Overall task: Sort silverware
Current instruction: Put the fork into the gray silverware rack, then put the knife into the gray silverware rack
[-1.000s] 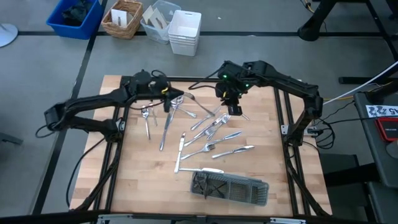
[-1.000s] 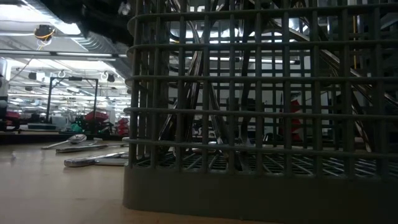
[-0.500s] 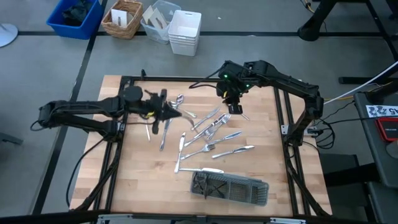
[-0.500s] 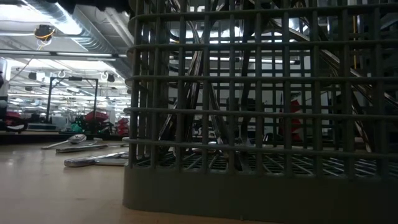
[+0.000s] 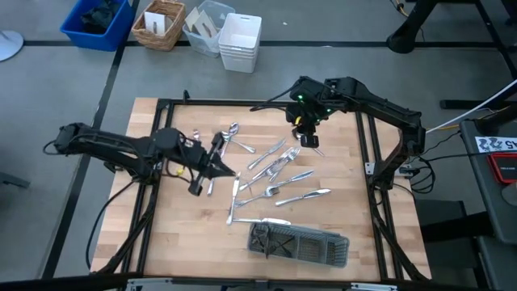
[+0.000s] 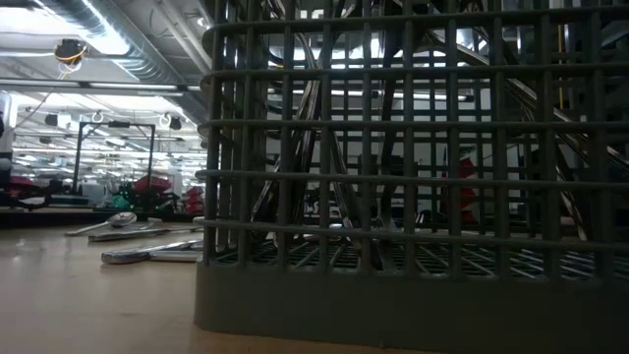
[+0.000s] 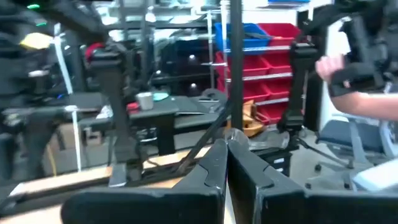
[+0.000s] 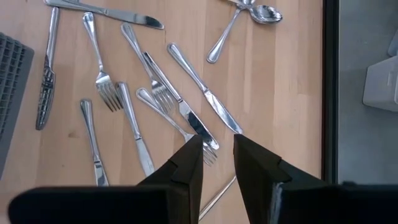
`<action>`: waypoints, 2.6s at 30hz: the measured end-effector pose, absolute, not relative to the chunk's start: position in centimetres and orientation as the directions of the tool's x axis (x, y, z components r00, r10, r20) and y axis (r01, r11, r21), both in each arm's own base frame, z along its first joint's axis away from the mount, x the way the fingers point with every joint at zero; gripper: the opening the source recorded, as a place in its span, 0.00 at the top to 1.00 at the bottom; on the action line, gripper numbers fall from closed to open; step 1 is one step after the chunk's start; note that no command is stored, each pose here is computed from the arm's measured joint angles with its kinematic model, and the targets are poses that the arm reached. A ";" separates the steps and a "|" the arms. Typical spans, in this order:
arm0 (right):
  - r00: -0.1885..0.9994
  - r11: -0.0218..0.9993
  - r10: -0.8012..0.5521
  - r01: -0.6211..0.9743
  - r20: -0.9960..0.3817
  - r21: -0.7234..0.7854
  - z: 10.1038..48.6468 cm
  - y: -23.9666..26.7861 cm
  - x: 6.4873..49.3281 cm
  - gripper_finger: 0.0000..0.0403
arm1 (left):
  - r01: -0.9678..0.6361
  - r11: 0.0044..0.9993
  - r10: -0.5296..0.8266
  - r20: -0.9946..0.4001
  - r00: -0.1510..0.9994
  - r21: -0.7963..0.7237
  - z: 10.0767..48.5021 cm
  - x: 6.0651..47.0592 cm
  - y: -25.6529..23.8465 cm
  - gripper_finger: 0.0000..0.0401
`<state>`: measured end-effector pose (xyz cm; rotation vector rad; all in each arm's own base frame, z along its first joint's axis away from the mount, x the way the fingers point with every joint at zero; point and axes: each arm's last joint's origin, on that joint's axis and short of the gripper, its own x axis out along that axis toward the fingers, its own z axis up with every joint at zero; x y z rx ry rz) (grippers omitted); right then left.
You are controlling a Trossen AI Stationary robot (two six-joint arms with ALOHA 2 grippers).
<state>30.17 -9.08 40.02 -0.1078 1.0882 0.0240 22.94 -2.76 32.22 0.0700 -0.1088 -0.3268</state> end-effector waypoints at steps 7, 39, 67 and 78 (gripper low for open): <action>0.466 0.996 -0.032 -0.054 -0.884 -0.065 40.0 -9.1 30.2 0.77 | 0.374 0.908 -0.393 0.075 0.916 0.190 31.0 25.5 -5.0 1.00; 0.475 1.000 0.010 -0.026 -0.880 -0.003 40.0 -8.9 30.2 0.77 | 0.476 0.413 -0.469 -0.266 0.842 0.776 27.5 31.9 -10.3 1.00; 0.474 1.000 0.010 -0.026 -0.880 -0.003 40.0 -9.0 30.3 0.77 | 0.453 0.376 -0.478 -0.250 0.842 0.809 26.5 32.5 -11.5 0.83; 0.466 1.000 0.012 -0.027 -0.885 -0.001 39.9 -8.9 30.2 0.77 | 0.468 0.504 -0.432 -0.257 0.864 0.726 27.2 32.0 -11.1 0.79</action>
